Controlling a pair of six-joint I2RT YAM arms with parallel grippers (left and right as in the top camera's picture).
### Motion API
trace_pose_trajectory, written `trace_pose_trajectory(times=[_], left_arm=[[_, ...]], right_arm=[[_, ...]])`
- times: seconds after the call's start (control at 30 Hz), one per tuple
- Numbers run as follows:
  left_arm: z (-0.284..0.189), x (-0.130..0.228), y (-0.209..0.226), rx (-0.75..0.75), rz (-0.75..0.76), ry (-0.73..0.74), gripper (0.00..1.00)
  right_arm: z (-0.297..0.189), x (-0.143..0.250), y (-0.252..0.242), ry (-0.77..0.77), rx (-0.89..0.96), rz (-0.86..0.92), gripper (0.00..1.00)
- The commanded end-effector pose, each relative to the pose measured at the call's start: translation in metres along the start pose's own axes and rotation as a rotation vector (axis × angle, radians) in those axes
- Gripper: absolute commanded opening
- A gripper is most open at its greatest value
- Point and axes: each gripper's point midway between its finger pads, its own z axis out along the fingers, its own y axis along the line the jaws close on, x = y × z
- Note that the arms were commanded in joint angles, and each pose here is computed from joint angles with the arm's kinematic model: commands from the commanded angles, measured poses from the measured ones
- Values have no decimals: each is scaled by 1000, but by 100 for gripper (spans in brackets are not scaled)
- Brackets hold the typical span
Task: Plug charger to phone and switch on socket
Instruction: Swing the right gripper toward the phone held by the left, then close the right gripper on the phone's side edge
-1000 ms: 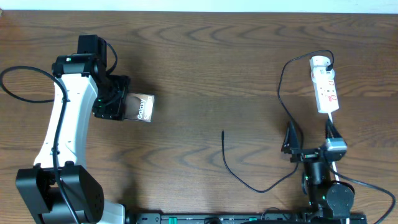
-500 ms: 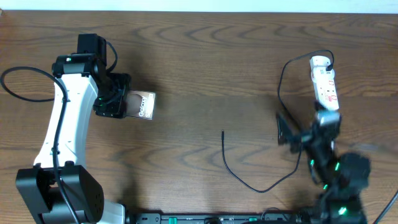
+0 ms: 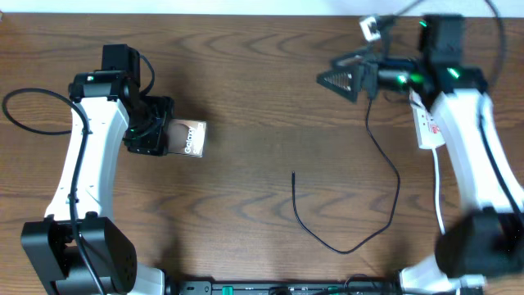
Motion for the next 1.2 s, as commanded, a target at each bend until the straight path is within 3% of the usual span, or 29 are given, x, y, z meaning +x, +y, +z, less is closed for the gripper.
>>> trace_pose_trajectory(times=[0.0, 0.1, 0.27, 0.73, 1.17], left_arm=[[-1, 5, -3, 9, 2, 27, 7], [-2, 12, -4, 19, 2, 67, 7], [-2, 16, -7, 30, -34, 96, 7], [-7, 41, -14, 45, -193, 247, 7], [-9, 51, -14, 29, -294, 310, 7]], right_arm=[[19, 1, 14, 38, -319, 207, 99], [40, 12, -14, 82, -325, 348, 99], [77, 36, -36, 143, -303, 411, 99], [182, 84, -6, 302, -198, 352, 99], [207, 90, 7, 321, -162, 415, 98]])
